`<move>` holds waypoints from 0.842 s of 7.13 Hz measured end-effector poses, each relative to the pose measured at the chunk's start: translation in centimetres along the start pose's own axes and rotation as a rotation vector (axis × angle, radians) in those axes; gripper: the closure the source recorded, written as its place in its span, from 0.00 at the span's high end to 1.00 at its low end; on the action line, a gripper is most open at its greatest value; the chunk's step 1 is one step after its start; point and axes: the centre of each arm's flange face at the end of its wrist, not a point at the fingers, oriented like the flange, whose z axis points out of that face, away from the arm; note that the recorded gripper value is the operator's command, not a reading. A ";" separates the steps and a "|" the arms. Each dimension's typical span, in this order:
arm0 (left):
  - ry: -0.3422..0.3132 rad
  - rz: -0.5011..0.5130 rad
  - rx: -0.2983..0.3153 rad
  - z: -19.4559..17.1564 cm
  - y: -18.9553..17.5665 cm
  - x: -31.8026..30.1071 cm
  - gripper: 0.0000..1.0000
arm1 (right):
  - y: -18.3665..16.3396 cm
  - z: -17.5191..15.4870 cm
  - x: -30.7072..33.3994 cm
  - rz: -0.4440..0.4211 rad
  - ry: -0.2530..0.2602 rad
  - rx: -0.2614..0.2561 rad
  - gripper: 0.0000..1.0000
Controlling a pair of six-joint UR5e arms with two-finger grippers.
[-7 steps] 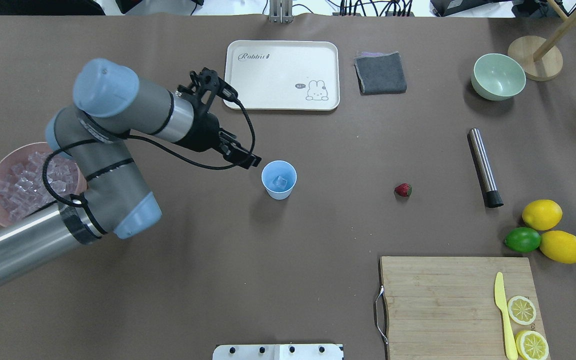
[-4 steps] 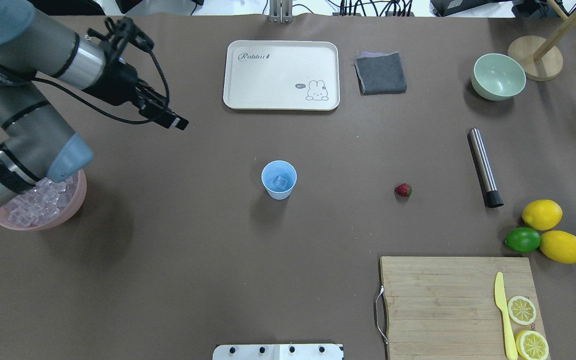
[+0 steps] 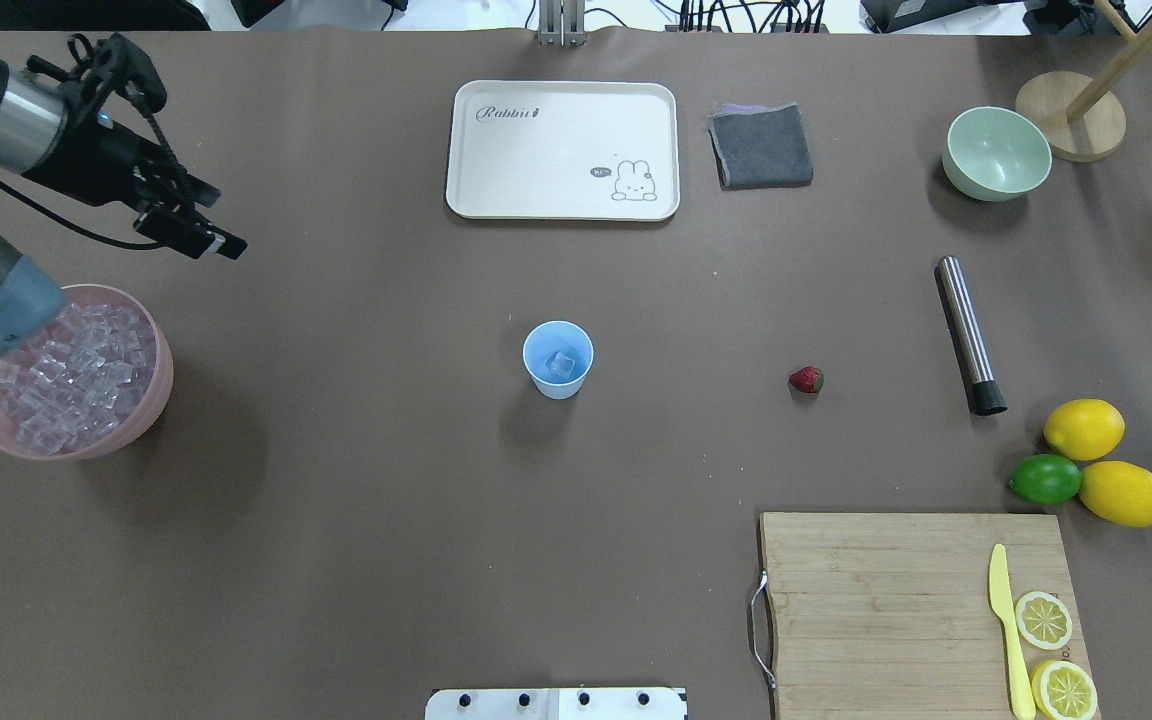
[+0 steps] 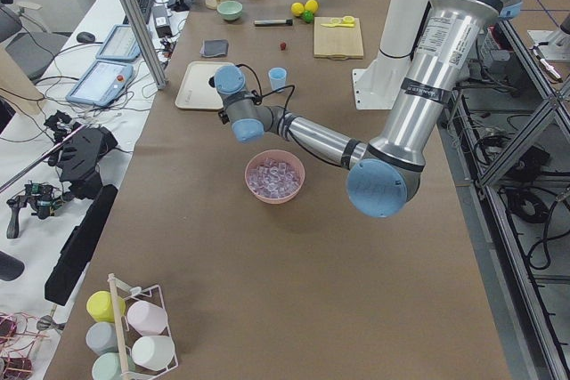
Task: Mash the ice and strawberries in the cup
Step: 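Move the left gripper back over the pink bowl of ice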
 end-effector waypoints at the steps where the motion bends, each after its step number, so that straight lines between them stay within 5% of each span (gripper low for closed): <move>1: -0.011 0.028 -0.014 -1.2 2.9 -1.1 0.96 | 0.2 0.2 0.1 0.001 -0.001 -0.004 1.00; 6: -0.032 0.032 -0.079 -2.9 13.2 -0.9 0.96 | 0.4 0.4 -0.1 -0.008 -0.008 -0.009 1.00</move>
